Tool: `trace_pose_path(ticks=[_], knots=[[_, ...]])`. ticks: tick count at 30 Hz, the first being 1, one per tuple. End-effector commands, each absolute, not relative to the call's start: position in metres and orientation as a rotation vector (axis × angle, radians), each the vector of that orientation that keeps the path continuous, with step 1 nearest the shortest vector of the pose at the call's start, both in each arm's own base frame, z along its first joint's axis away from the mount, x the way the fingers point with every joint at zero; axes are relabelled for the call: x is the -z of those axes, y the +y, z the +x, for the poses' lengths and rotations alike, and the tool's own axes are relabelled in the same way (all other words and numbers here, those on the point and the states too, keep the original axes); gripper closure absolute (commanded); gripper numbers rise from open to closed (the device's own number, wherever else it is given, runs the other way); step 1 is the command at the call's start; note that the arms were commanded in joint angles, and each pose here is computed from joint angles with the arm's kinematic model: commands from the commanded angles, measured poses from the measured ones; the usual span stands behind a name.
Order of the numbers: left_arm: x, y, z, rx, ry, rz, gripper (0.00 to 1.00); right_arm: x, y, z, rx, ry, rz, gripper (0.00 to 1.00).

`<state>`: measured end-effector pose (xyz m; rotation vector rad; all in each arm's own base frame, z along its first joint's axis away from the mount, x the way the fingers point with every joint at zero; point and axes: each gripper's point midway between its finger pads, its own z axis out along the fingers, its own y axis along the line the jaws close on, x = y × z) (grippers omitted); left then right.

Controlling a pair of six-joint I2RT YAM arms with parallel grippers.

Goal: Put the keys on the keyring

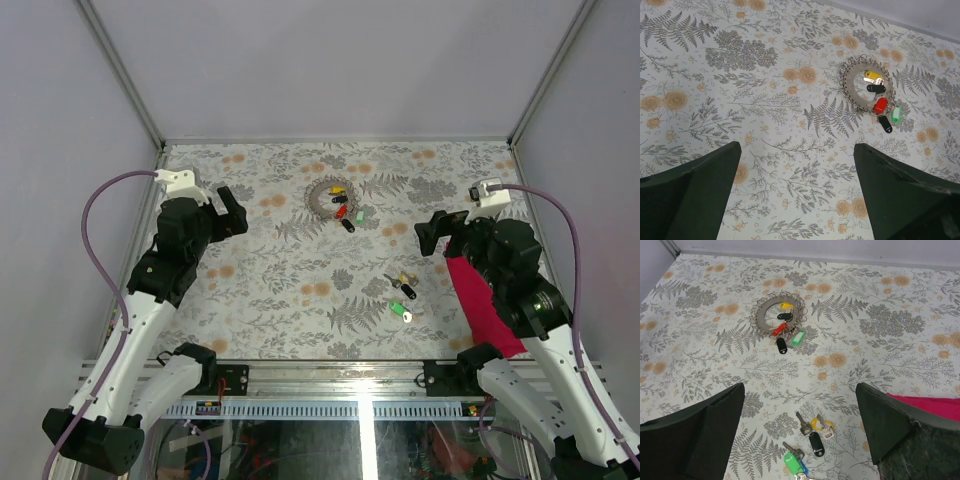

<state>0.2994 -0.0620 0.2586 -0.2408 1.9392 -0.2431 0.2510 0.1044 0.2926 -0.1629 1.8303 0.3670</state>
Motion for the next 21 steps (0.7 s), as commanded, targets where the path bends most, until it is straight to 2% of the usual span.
trace_pose_path(ticks=[1, 10, 21], knots=[[-0.275, -0.061, 0.305, 0.253, 1.872, -0.236, 0.0, -0.302, 0.099, 0.258, -0.338, 1.811, -0.121, 0.01], [-0.277, -0.056, 0.31, 0.239, 1.861, -0.296, 0.0, -0.279, 0.092, 0.265, -0.281, 1.925, -0.065, 0.01], [-0.255, -0.058, 0.326, 0.208, 1.955, -0.359, 0.0, -0.239, 0.135, 0.306, -0.357, 2.17, -0.166, 0.01]])
